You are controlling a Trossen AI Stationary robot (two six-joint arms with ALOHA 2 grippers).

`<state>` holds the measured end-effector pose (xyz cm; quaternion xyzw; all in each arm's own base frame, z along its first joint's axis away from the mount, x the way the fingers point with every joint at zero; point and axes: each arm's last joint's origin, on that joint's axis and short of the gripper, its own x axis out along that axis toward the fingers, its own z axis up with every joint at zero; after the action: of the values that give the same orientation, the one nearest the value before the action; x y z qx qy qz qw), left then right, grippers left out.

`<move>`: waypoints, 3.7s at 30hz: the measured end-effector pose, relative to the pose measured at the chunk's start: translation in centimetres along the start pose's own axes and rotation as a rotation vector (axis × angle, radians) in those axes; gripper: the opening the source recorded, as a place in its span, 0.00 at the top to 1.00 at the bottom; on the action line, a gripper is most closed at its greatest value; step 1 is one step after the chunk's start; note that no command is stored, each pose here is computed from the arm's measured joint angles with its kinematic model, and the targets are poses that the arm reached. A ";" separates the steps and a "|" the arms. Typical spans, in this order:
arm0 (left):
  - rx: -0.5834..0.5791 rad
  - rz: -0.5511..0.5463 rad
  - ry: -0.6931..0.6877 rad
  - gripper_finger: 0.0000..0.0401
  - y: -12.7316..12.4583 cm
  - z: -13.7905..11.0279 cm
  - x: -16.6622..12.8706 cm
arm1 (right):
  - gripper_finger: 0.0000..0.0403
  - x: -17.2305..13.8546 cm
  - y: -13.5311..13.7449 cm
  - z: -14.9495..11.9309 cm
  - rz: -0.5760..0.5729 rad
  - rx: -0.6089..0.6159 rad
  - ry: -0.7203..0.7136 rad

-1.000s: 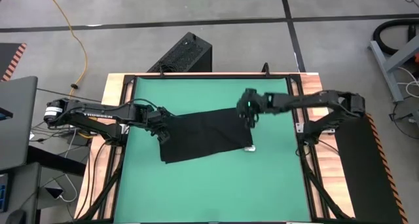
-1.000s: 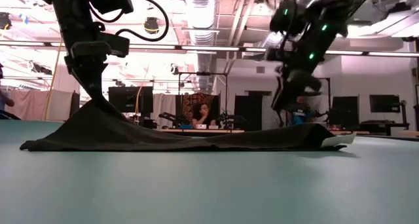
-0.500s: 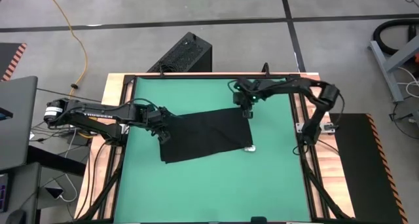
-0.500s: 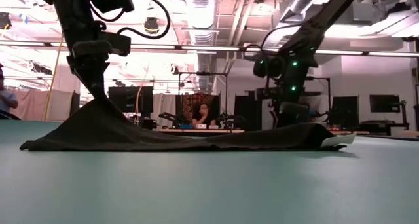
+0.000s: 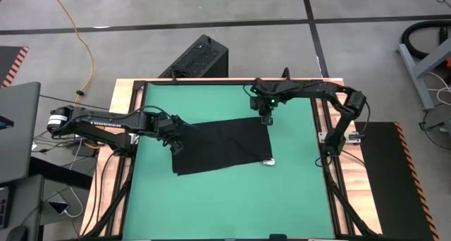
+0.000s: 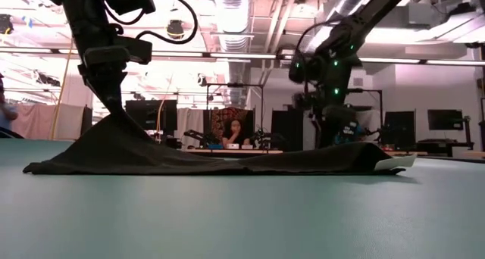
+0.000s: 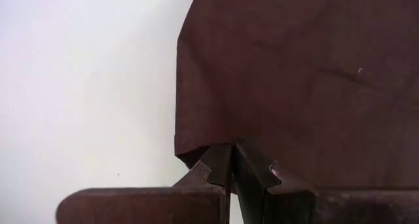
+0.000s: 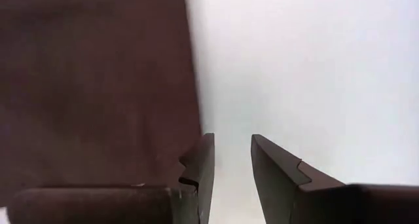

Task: Roll towel
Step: Roll the black towel

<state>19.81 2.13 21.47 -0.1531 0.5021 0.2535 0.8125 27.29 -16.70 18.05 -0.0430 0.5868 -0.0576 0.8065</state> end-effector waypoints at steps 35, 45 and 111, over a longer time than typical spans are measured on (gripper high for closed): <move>0.036 0.103 -0.065 1.00 0.2 0.3 0.0 | 0.99 3.6 1.1 -0.3 0.003 0.001 0.167; 0.055 0.172 -0.062 1.00 0.6 0.1 -0.1 | 1.00 1.5 2.8 0.5 -0.128 -0.070 0.187; 0.234 0.414 -0.242 1.00 0.6 4.8 -6.4 | 0.43 3.0 -5.4 4.5 -0.032 0.251 -0.075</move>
<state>20.63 3.39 29.37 0.0795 0.4479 0.3709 0.8096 32.24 -22.50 17.34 0.0466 0.5437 -0.1418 0.8259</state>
